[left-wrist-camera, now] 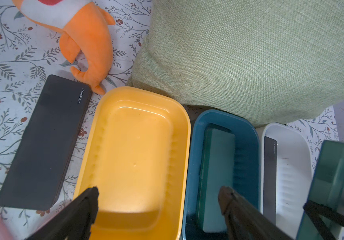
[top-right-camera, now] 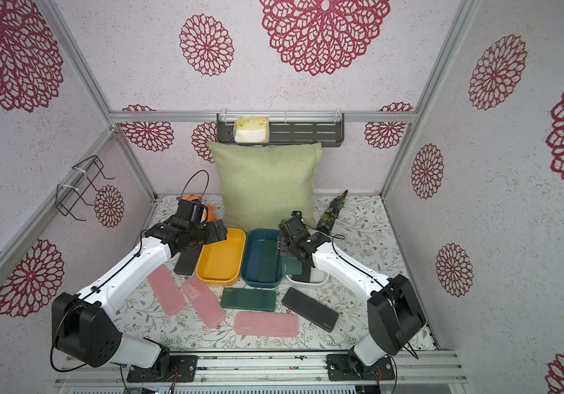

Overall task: Place the pencil cases by color into the storage box
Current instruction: Place the pencil case at the storage box.

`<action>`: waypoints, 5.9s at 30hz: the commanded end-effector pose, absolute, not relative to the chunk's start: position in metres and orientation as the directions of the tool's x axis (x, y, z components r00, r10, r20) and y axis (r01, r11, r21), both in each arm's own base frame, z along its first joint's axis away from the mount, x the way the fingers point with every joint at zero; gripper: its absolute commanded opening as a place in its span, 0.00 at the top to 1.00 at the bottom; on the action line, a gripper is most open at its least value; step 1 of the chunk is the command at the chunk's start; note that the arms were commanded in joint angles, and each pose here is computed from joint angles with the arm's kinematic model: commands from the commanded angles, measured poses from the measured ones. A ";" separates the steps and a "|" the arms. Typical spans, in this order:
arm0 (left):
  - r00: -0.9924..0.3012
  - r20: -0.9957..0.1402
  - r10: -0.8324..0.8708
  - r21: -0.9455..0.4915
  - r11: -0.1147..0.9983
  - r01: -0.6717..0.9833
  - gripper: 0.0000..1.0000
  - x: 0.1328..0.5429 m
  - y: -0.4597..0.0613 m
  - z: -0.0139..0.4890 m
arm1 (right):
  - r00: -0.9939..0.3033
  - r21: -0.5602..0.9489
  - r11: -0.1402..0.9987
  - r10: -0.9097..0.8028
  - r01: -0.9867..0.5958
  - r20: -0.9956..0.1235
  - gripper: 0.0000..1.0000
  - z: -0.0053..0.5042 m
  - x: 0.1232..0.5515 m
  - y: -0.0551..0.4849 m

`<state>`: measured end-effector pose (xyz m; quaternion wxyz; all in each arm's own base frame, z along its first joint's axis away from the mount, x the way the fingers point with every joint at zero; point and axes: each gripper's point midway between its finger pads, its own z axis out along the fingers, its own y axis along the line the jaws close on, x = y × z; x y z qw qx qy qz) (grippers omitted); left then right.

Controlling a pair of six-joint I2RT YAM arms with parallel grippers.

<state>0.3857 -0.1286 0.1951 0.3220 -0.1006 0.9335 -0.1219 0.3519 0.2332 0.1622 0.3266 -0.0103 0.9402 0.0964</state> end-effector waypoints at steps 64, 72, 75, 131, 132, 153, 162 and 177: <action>-0.804 -0.550 -0.225 -0.273 0.958 -0.081 0.03 0.382 -0.115 0.180 | -0.809 0.175 0.985 0.107 0.006 -0.577 0.43 0.052 0.377 0.342; -0.803 -0.551 -0.226 -0.273 0.959 -0.082 0.03 0.381 -0.114 0.178 | -0.797 0.133 0.990 0.115 0.044 -0.593 0.41 0.044 0.381 0.334; -0.805 -0.548 -0.228 -0.274 0.958 -0.084 0.03 0.381 -0.113 0.175 | -0.794 0.118 0.991 0.124 0.066 -0.596 0.41 0.042 0.382 0.330; -0.805 -0.544 -0.238 -0.230 0.964 -0.129 0.03 0.386 -0.103 0.175 | -0.822 0.071 0.997 0.033 -0.009 -0.569 0.13 0.079 0.378 0.349; -0.804 -0.545 -0.238 -0.214 0.967 -0.141 0.03 0.386 -0.099 0.175 | -0.819 0.073 0.997 0.032 -0.012 -0.573 0.13 0.083 0.378 0.348; -0.824 -0.471 -0.314 -0.009 0.936 -0.352 0.03 0.396 -0.005 0.124 | -0.727 0.118 0.973 -0.064 -0.197 -0.684 0.11 0.158 0.373 0.346; -0.836 -0.445 -0.320 -0.015 0.937 -0.350 0.03 0.405 0.017 0.104 | -0.710 0.131 0.965 -0.071 -0.226 -0.701 0.09 0.164 0.370 0.334; -0.900 -0.344 -0.268 -0.065 0.963 -0.262 0.03 0.418 0.011 0.061 | -0.700 0.146 0.967 -0.044 -0.210 -0.713 0.08 0.170 0.366 0.309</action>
